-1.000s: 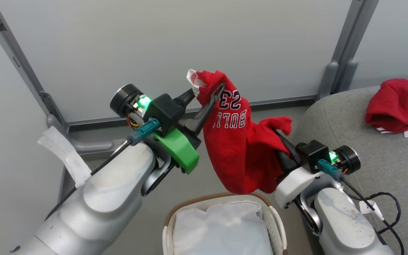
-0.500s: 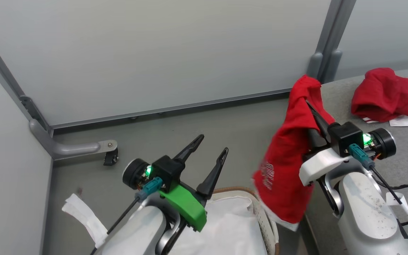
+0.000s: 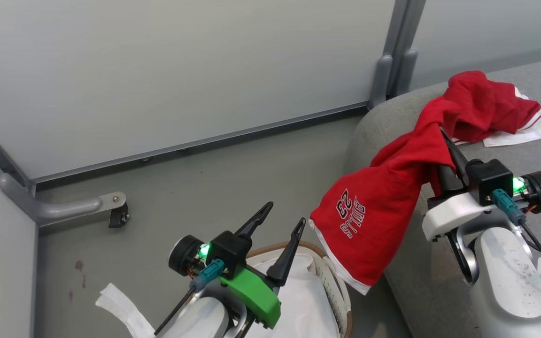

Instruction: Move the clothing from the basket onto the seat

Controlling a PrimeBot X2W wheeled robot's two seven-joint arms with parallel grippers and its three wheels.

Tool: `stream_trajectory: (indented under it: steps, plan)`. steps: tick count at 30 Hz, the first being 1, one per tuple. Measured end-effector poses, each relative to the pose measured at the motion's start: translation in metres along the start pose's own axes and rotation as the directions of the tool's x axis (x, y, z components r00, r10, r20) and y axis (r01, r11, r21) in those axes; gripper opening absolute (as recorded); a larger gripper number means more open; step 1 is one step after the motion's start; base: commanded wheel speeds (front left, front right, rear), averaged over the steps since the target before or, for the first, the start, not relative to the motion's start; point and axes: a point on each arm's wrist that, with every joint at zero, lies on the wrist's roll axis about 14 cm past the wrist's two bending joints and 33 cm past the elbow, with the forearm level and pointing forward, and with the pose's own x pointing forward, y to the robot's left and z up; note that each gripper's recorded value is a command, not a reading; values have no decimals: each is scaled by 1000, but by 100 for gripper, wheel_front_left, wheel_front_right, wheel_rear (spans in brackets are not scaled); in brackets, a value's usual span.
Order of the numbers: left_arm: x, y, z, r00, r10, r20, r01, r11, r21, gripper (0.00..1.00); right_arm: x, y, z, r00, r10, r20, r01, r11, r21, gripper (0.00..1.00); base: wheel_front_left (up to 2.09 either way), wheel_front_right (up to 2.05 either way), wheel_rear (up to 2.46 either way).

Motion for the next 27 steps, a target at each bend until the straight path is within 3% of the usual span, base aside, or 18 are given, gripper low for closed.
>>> stream_trajectory:
  steps: [11, 19, 27]
  plan:
    - [32, -34, -14, 990, -140, -18, 139, 989, -44, 100, -26, -68, -8, 984, -175, -32, 173, 983, -64, 0, 0, 0, 0]
    - [56, -46, -31, 973, -229, -36, 225, 971, -81, 100, -34, -96, -27, 963, -257, -85, 249, 964, -95, 0, 0, 0, 0]
    - [74, -35, -51, 965, -259, -52, 251, 961, -117, 100, 2, -147, -16, 945, -325, -38, 312, 930, -193, 0, 0, 0, 0]
